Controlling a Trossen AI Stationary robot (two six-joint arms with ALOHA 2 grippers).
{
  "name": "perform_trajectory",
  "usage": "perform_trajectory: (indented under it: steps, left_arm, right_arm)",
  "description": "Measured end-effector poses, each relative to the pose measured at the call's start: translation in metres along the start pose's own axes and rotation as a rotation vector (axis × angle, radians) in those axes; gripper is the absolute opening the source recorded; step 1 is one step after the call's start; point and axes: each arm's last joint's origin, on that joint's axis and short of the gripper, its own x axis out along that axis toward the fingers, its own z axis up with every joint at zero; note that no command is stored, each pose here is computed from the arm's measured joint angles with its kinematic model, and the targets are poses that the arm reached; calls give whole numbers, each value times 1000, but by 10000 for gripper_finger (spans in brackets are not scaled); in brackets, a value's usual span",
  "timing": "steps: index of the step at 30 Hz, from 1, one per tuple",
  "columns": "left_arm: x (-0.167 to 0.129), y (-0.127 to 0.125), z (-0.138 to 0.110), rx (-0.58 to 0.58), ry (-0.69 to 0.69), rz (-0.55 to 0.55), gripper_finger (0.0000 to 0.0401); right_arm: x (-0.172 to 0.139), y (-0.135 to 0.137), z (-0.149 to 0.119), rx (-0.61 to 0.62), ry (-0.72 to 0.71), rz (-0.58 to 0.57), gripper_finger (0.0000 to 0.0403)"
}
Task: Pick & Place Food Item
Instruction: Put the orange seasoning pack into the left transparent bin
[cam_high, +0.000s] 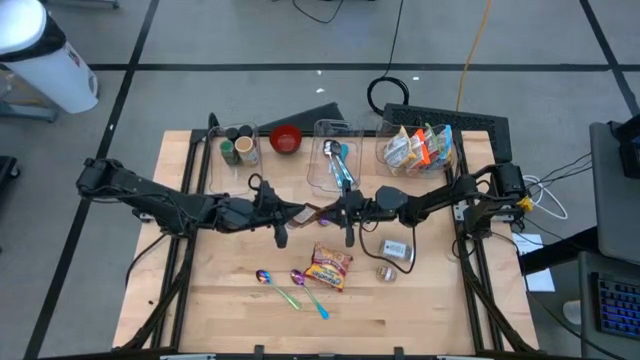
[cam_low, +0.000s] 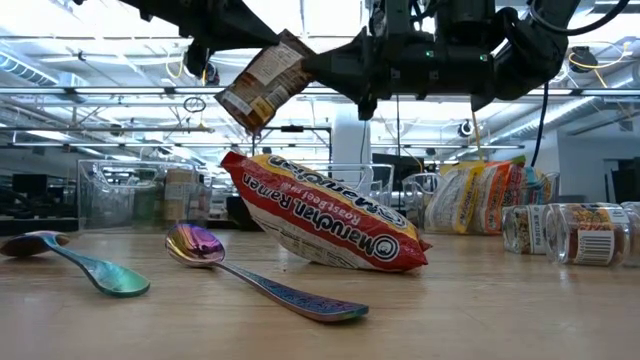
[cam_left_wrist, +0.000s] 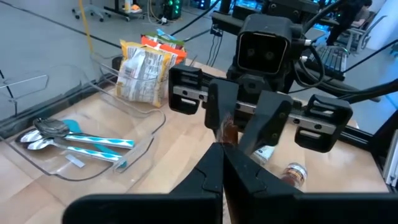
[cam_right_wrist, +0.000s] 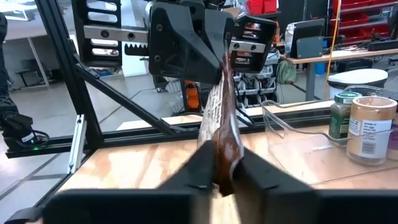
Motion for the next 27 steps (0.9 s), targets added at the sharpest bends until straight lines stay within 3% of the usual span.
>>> perform_trajectory:
  steps: [9, 14, 20, 23, 27]
  left_arm:
    - [1, -1, -1, 81, 26, -66, 24]
    - [3, 10, 7, 86, 40, -141, 76]
    - [3, 25, 54, 132, 97, -214, 161]
    - [5, 25, 84, 193, 185, -231, 191]
    - [20, 22, 102, 296, 339, -191, 215]
  right_arm:
    - [0, 0, -2, -7, 20, -2, 1]
    - [0, -1, -5, -5, 55, -5, 1]
    - [0, 0, -9, 5, 88, -5, 0]
    - [-1, 0, -13, 14, 131, 13, 0]
    - [-1, 0, -16, 11, 161, 10, 0]
